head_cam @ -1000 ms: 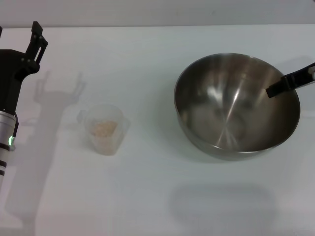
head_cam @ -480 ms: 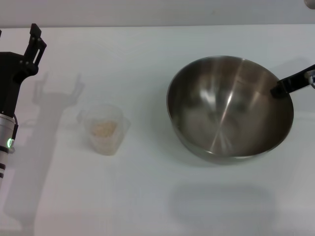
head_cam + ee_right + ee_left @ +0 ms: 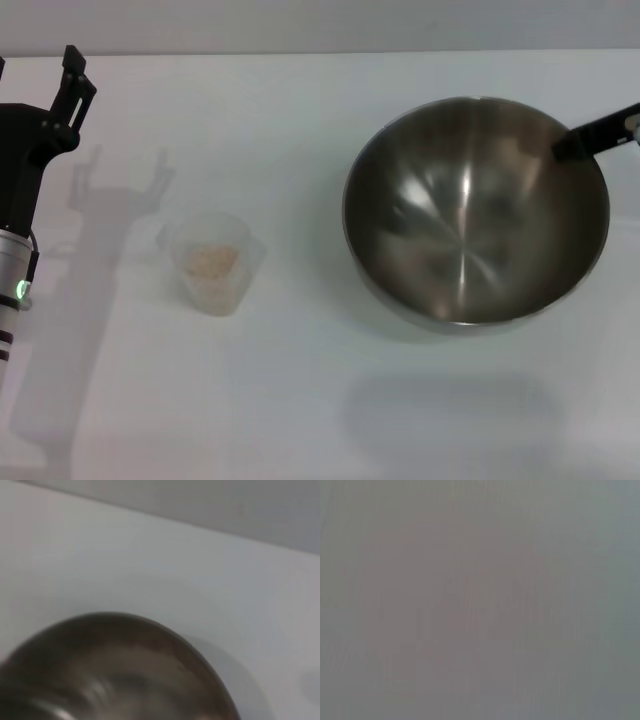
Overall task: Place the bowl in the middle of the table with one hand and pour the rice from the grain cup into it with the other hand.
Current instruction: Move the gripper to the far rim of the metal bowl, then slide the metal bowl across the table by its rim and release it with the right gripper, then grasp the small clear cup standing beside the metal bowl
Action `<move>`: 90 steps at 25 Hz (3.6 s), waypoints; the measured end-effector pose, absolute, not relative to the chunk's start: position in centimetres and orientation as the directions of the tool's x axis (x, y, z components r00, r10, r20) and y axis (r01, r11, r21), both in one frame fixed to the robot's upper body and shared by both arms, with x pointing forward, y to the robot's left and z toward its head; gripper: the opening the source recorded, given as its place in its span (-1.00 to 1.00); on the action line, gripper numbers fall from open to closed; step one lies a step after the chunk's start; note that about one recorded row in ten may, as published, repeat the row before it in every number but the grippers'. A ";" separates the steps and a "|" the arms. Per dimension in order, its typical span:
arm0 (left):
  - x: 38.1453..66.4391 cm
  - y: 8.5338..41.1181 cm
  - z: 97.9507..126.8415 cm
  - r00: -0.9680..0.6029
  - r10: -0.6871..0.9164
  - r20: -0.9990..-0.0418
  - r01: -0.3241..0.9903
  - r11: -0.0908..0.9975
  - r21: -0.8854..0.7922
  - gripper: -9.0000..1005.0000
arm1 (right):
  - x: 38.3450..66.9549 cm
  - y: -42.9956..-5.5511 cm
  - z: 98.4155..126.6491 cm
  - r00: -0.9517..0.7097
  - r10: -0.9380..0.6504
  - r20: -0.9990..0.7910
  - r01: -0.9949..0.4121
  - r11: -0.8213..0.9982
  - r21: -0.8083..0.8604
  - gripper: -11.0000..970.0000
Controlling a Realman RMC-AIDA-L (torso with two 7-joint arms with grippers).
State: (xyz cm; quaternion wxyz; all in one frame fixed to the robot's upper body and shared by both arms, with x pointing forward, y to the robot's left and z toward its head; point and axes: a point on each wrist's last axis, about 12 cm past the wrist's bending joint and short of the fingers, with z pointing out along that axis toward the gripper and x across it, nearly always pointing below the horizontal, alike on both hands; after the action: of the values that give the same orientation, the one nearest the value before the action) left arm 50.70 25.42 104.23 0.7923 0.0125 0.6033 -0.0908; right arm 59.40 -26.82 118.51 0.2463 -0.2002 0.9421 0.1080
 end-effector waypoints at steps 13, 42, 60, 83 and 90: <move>50.5 25.3 104.2 0.255 -0.133 -0.958 0.163 0.982 -0.093 0.73 | 59.4 -23.5 118.6 -0.714 -0.383 -0.587 -0.556 0.819 0.141 -0.85; 49.6 25.3 104.2 0.277 -0.162 -0.947 0.182 0.977 -0.113 0.73 | 60.0 -20.9 121.1 -0.553 -0.476 -0.684 -0.585 0.806 -0.088 -0.12; 49.4 25.5 104.5 0.303 -0.166 -0.939 0.180 0.977 -0.115 0.73 | 58.7 -19.0 118.7 0.213 -0.327 -0.921 -0.234 0.898 -0.373 -0.09; 44.8 27.2 100.8 0.146 -0.001 -0.989 0.275 0.961 0.039 0.73 | 50.4 -31.6 106.2 0.414 -0.052 -0.909 -0.015 0.998 -0.064 -0.09; 42.1 27.8 99.3 0.070 0.042 -0.997 0.323 0.945 0.062 0.73 | 51.1 -32.9 106.3 0.402 -0.086 -0.912 0.039 0.996 -0.076 -0.09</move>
State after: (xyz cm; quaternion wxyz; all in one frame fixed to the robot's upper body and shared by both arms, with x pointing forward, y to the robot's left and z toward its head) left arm 42.14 27.82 99.32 0.7190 0.1349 0.6748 -0.0977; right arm 51.07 -32.86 106.34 0.8370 -0.0213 0.5455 -0.0374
